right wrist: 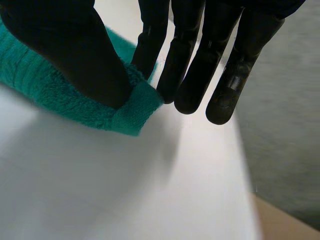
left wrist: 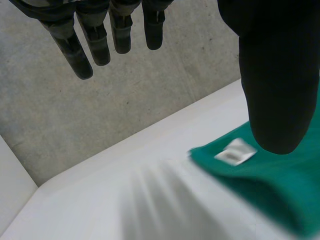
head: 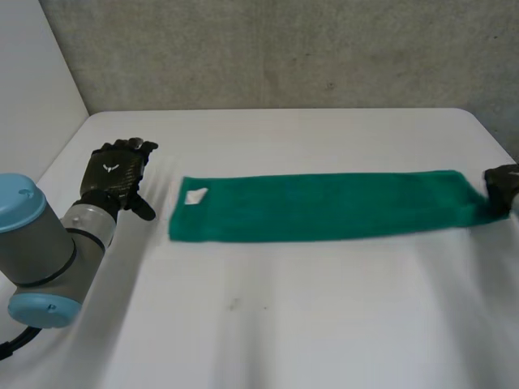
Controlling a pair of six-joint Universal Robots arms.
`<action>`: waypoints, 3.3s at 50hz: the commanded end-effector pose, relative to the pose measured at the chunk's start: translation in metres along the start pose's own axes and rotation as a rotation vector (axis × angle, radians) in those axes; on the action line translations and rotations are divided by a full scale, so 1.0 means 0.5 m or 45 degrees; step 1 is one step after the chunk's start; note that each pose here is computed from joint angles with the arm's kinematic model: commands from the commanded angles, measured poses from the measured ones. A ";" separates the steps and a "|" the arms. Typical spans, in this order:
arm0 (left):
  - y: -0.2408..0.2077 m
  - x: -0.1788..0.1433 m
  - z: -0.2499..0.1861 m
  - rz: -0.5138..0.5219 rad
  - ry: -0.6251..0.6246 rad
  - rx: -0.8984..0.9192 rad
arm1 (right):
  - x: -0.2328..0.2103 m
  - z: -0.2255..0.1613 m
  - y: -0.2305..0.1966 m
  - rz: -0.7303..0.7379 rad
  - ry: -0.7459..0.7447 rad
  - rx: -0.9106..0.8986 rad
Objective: Fold the towel.
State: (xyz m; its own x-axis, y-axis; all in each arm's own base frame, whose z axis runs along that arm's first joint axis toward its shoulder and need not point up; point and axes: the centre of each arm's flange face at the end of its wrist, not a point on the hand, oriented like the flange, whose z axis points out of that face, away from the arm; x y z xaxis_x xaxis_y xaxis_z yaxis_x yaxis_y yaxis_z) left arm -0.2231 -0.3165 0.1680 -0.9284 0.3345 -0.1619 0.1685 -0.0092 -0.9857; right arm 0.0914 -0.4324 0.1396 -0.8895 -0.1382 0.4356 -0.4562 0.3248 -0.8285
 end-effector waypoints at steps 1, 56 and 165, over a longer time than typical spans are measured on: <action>0.001 0.001 -0.004 0.000 0.000 -0.005 | 0.074 0.004 -0.016 -0.260 0.122 0.004; -0.036 0.073 -0.023 0.013 0.124 0.081 | -0.386 -0.241 -0.142 0.025 -0.651 0.297; -0.402 -0.020 -0.122 -0.317 0.067 0.122 | -0.124 -0.419 -0.391 0.269 -0.224 0.617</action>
State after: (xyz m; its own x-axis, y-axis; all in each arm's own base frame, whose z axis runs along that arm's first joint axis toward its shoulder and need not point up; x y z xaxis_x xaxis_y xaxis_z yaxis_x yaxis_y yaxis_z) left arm -0.2364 -0.2741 0.3679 -0.9389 0.3428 0.0297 -0.0566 -0.0687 -0.9960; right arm 0.2413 -0.3076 0.3536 -0.9667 -0.1744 0.1875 -0.1618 -0.1512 -0.9752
